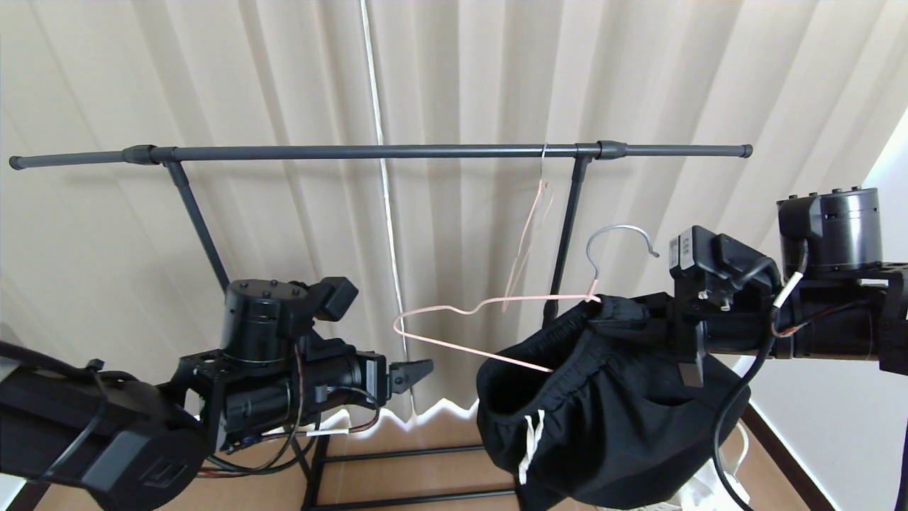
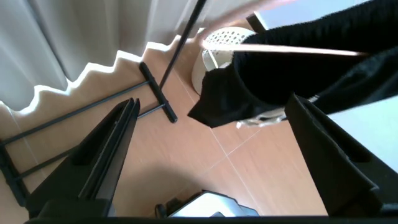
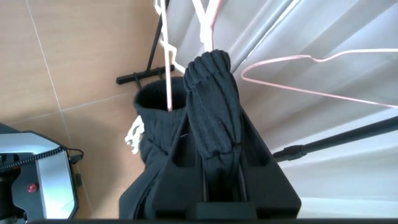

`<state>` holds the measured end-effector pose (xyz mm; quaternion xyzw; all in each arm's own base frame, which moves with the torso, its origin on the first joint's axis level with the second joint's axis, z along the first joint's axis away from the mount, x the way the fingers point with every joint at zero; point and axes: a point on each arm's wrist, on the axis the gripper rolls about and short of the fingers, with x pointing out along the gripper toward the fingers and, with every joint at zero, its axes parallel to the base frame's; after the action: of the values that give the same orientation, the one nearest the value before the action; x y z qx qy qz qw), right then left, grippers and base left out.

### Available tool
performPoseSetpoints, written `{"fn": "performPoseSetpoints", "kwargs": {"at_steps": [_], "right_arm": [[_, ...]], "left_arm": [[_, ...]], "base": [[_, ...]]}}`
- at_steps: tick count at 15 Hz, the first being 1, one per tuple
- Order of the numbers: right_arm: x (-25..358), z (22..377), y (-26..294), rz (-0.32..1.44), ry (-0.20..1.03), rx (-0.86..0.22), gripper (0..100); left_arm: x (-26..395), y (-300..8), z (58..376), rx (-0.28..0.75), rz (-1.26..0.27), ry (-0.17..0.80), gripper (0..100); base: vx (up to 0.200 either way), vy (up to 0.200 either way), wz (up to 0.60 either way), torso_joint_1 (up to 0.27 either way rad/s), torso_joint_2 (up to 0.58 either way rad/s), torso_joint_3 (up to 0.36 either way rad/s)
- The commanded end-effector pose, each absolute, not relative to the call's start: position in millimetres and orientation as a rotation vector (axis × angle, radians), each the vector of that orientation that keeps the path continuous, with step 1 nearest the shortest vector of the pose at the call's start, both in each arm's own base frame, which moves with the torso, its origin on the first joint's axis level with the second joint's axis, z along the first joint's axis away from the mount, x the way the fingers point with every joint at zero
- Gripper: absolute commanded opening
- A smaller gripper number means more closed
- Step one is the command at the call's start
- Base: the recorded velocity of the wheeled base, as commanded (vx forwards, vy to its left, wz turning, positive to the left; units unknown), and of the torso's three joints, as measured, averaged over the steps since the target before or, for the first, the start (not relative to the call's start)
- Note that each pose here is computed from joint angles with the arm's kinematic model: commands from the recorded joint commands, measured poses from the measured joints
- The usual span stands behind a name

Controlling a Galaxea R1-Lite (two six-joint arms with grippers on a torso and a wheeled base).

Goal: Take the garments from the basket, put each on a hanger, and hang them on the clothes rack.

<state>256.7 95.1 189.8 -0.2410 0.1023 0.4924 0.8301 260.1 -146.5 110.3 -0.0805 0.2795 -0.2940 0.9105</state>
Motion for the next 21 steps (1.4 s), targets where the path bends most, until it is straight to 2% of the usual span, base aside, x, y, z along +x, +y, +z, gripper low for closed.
{"fn": "performPoseSetpoints", "kwargs": {"at_steps": [1,13,17,21], "right_arm": [[249,197,93,1.039,0.189,-0.516,0],[239,202,92,1.042,0.17,-0.52,0],[243,201,91,1.033,0.176,-0.519,0],[258,196,85,0.999,0.201,-0.509,0]], "left_arm": [[270,-165,91,-0.145,-0.619,0.629,100],[273,-222,66,-0.077,-0.683,0.654,100],[271,-220,69,-0.068,-0.65,0.636,100],[255,-203,94,-0.072,-0.613,0.579,100]], "base": [[0.0,0.0,0.0,0.0,0.0,0.0],[0.0,0.0,0.0,0.0,0.0,0.0],[0.0,0.0,0.0,0.0,0.0,0.0],[0.0,0.0,0.0,0.0,0.0,0.0]]}}
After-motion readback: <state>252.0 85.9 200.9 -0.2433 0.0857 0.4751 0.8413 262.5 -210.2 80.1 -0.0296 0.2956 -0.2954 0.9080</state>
